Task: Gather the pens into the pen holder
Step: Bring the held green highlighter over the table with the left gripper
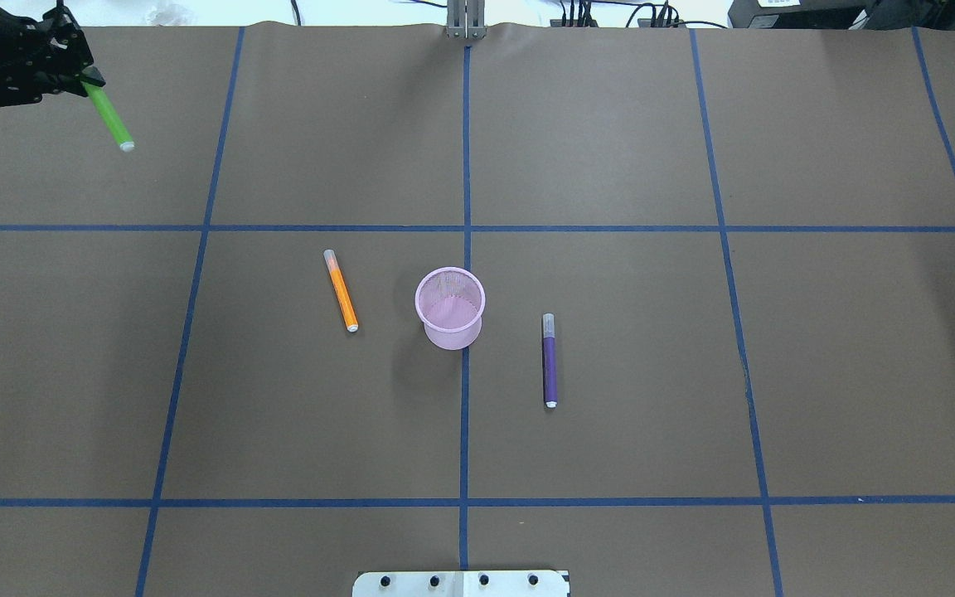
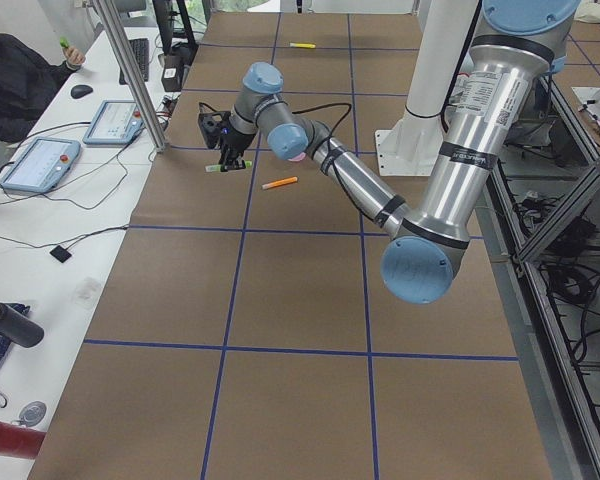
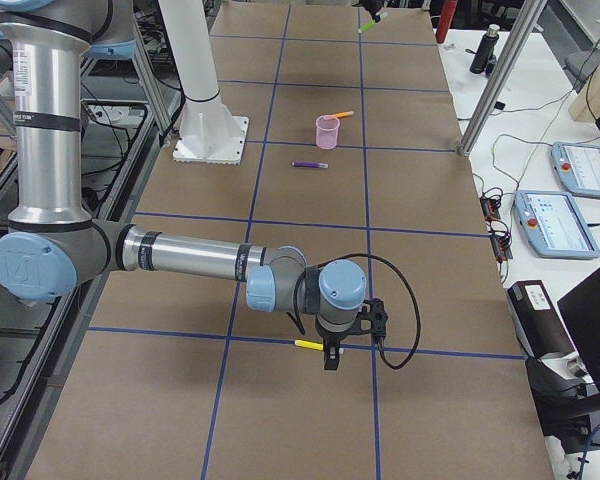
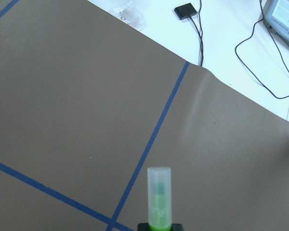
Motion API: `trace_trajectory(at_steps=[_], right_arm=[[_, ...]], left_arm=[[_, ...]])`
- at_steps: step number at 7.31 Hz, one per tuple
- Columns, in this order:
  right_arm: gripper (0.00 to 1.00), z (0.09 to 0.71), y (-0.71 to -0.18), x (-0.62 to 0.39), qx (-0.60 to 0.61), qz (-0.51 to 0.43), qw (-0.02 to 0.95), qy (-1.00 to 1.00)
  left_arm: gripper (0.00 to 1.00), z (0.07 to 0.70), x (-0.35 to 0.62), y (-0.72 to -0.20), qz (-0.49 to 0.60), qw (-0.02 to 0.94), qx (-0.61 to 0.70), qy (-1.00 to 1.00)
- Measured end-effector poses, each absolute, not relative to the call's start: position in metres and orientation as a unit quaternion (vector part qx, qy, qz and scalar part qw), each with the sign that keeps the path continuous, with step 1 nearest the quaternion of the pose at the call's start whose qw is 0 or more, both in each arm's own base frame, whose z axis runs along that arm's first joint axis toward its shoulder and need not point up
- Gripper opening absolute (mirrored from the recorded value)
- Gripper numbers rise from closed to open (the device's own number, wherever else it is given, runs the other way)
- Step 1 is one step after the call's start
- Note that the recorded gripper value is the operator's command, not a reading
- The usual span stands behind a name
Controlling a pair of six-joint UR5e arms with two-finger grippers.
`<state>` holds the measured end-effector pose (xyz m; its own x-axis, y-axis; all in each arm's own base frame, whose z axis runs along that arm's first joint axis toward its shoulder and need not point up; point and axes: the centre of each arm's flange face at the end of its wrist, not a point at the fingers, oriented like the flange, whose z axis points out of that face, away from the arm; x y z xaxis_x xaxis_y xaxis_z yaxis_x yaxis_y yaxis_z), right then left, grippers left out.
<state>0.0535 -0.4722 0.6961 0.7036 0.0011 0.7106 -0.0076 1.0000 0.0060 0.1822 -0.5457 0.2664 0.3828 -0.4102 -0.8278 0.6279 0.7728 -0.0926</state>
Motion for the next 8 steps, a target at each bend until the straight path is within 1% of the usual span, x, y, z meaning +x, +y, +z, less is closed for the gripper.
trace_trajectory(at_steps=[2, 3, 5, 8], right_arm=[[0.99, 0.721, -0.479, 0.019, 0.004, 0.007, 0.926, -0.378], [0.99, 0.733, -0.481, 0.008, 0.003, 0.002, 0.93, -0.369], [0.99, 0.742, -0.482, -0.004, -0.003, -0.005, 0.932, -0.362], [0.99, 0.745, -0.481, -0.027, -0.014, -0.02, 0.933, -0.36]], left_arm=[[0.0, 0.208, 0.205, -0.538, -0.325, 0.825, 0.142, 0.44], [0.0, 0.193, 0.222, -0.529, -0.331, 0.823, 0.162, 0.432], [0.0, 0.181, 0.271, -0.507, -0.344, 0.817, 0.199, 0.419], [0.0, 0.163, 0.356, -0.46, -0.346, 0.804, 0.251, 0.414]])
